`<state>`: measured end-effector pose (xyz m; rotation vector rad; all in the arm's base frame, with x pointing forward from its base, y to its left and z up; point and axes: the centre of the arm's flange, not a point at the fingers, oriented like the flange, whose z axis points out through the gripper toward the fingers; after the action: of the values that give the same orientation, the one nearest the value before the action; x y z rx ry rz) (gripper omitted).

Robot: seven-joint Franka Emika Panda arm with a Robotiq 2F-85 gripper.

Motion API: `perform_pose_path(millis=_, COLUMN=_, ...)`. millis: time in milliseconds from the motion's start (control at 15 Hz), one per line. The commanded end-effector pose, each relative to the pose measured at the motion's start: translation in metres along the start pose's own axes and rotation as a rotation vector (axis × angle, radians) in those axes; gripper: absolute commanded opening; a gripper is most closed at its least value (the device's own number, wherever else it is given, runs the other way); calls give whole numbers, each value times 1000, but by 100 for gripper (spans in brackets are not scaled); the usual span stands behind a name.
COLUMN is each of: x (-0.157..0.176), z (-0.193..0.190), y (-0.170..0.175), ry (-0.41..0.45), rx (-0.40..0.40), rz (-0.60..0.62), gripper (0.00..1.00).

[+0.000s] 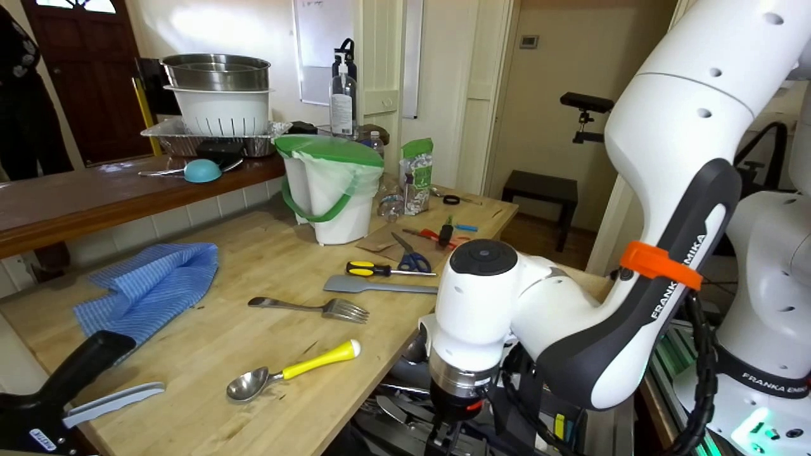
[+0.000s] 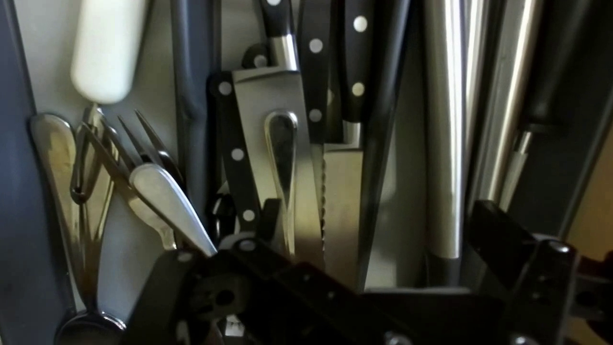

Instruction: Remove the serving spoon from the drawer

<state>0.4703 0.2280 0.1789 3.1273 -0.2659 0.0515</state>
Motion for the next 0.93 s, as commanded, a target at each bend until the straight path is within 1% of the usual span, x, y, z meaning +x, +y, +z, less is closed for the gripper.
perform_pose_path(millis=0, x=19, z=7, y=-35, ry=31, rx=-45, rz=-21, gripper=100)
perform_pose_path(millis=200, x=22, z=8, y=-59, ry=36, rx=-58, rz=-59, gripper=100)
perform_pose_path(millis=333, x=17, z=11, y=-69, ry=23, rx=-57, rz=-66, gripper=100)
perform_pose_path(millis=600, x=2, z=19, y=-65, ry=5, rx=-64, rz=-8, gripper=100)
perform_pose_path(millis=800, x=-1, z=27, y=-58, ry=-10, rx=-70, rz=42, gripper=100)
perform_pose_path(millis=867, x=-1, z=31, y=-57, ry=-16, rx=-68, rz=50, gripper=94)
